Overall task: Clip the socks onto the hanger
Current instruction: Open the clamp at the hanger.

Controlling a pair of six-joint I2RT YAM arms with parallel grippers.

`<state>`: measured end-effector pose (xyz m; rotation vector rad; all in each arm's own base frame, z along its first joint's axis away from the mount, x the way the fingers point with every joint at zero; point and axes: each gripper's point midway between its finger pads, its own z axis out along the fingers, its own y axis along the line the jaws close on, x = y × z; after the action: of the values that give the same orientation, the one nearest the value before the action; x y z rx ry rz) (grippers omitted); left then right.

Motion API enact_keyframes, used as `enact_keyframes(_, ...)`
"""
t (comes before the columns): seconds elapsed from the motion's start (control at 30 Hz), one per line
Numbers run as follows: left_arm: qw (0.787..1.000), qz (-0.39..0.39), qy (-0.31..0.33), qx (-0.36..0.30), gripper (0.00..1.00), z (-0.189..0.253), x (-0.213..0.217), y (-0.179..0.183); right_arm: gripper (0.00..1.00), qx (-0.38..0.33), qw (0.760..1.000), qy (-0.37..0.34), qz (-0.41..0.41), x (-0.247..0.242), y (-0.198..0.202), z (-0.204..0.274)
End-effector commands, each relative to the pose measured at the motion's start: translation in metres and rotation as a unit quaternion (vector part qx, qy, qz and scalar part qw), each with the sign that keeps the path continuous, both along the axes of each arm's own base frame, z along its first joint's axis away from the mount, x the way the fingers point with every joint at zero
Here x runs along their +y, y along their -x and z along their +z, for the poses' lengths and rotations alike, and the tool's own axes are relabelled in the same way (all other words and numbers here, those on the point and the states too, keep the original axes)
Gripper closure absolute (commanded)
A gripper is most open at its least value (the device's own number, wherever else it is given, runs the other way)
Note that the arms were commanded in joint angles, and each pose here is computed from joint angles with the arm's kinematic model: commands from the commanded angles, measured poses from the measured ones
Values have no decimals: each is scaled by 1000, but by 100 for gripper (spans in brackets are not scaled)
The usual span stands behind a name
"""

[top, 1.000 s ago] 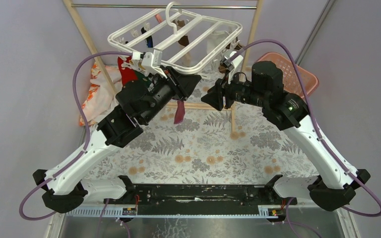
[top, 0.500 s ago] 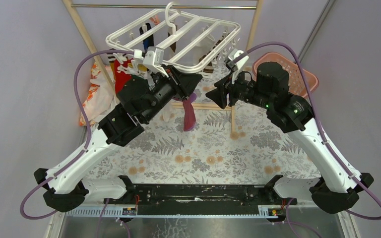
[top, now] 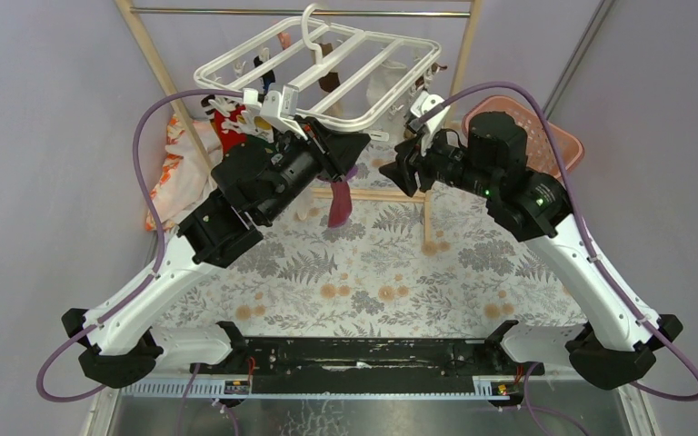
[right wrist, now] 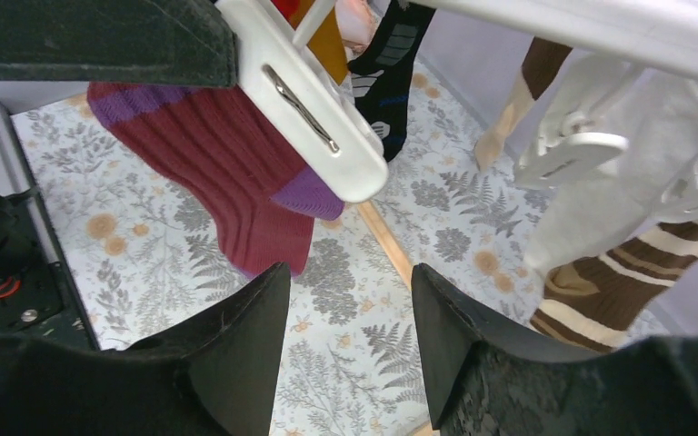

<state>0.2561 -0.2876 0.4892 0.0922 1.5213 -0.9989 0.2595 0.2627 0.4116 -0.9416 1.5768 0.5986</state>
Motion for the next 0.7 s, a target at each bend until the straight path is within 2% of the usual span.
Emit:
enact_keyframes(0.0,1000,9,-2,-10,100,9,5,0,41,-87,996,-5,-14,-19,6,41)
enact_keyframes(0.3,1000,9,-8,-6,100,5,4,-1,38,-122,992,-16,22,-16,19,61)
enact_keyframes(0.67,1000,-5,-13,-3,100,5,-3,-1,37,-113,991,-27,59,3,18,69)
